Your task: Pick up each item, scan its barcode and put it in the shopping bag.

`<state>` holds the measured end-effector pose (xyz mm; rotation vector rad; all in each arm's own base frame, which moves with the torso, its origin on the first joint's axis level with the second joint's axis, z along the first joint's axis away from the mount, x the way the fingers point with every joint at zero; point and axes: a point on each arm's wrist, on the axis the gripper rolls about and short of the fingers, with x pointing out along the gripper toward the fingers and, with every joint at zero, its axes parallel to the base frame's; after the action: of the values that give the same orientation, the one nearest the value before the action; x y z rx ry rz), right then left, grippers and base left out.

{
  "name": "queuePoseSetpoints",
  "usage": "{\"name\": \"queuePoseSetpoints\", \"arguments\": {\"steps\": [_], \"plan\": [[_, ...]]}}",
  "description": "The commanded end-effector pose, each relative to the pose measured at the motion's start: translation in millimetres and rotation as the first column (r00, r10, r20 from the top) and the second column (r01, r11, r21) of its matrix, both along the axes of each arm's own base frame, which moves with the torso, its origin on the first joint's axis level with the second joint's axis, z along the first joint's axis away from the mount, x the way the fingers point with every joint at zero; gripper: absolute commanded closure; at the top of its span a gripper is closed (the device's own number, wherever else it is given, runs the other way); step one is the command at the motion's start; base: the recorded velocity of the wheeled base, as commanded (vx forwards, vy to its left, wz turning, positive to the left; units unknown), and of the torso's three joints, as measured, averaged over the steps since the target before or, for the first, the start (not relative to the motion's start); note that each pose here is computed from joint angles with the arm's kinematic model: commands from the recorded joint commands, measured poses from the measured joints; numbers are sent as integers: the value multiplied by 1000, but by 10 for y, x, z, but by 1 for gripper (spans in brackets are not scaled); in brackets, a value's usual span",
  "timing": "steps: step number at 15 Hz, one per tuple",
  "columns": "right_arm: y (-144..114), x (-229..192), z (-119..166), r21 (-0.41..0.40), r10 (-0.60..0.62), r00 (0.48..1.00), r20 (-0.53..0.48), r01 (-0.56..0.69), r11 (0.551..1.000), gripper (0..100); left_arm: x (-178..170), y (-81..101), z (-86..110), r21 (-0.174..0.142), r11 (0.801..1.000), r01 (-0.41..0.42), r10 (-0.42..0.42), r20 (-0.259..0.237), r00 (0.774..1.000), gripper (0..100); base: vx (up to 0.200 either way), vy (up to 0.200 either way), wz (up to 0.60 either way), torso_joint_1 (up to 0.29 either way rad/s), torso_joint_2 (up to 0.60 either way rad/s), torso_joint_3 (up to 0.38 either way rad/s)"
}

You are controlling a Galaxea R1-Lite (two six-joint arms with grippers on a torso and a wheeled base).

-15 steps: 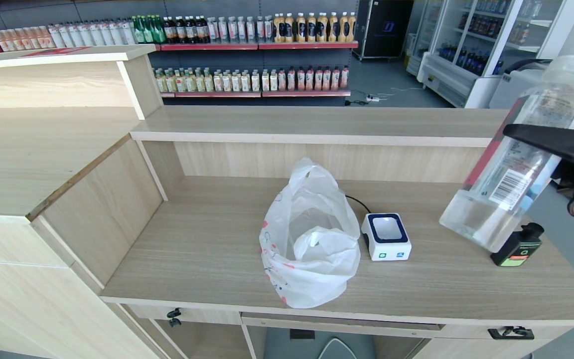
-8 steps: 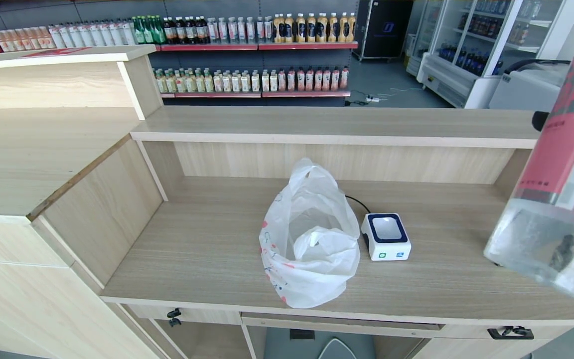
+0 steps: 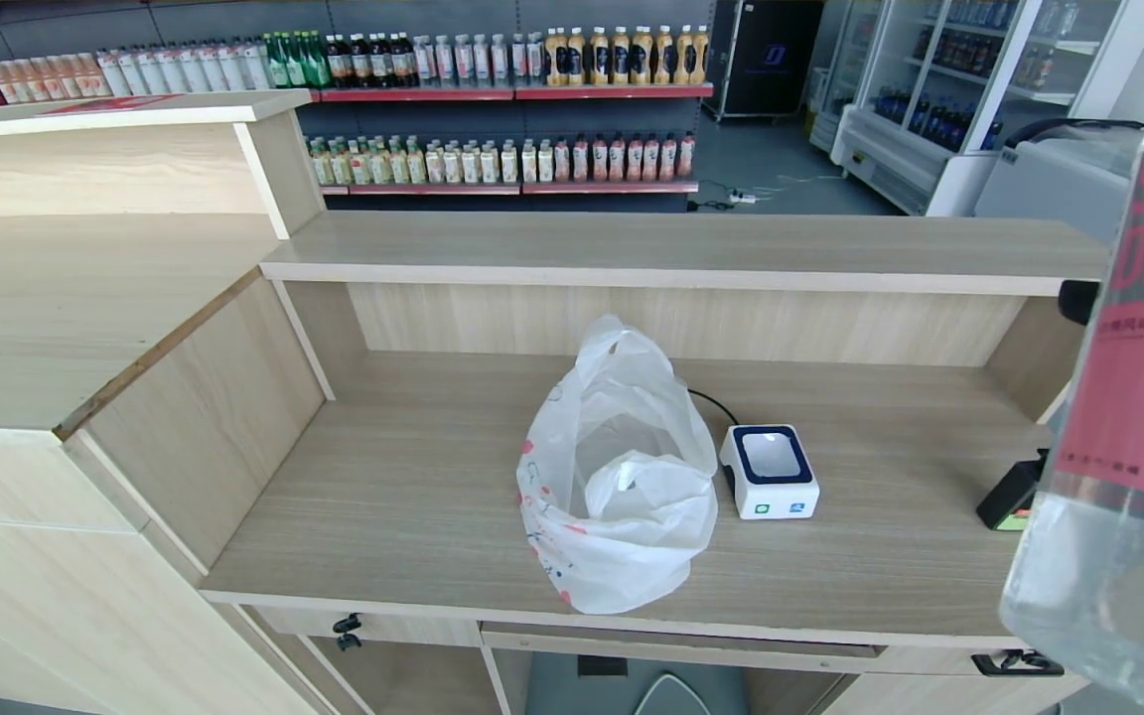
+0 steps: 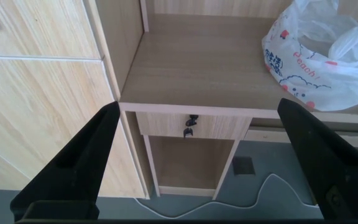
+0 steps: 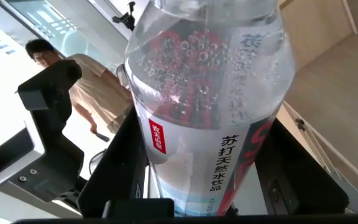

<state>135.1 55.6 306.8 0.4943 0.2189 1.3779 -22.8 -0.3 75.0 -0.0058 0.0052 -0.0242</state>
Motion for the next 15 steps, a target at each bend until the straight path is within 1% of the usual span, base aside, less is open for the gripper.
{"name": "queuePoseSetpoints", "arguments": {"steps": [1,4,6,7,9,11,15], "plan": [[8,9,-7,-1,4,1000,-5,-4,1000,100,1,0,0,0,1000,0,0,-1,1000,0,0,0,0,0,0,0],[37,1,14,9,-8,1000,0,8,1000,100,1,0,0,0,1000,0,0,-1,1000,0,0,0,0,0,0,0],[112,-2,31,25,-26,1000,14,26,999,100,1,0,0,0,1000,0,0,-1,1000,0,0,0,0,0,0,0],[157,0,33,26,-40,999,23,39,999,100,1,0,0,0,1000,0,0,-1,1000,0,0,0,0,0,0,0],[313,-6,82,15,-123,992,39,123,992,100,1,0,0,0,1000,0,0,-1,1000,0,0,0,0,0,0,0],[411,-71,113,2,-135,991,5,135,991,100,1,0,0,0,1000,0,0,-1,1000,0,0,0,0,0,0,0],[415,-121,105,3,-125,992,1,125,992,100,1,0,0,0,1000,0,0,-1,1000,0,0,0,0,0,0,0]]}}
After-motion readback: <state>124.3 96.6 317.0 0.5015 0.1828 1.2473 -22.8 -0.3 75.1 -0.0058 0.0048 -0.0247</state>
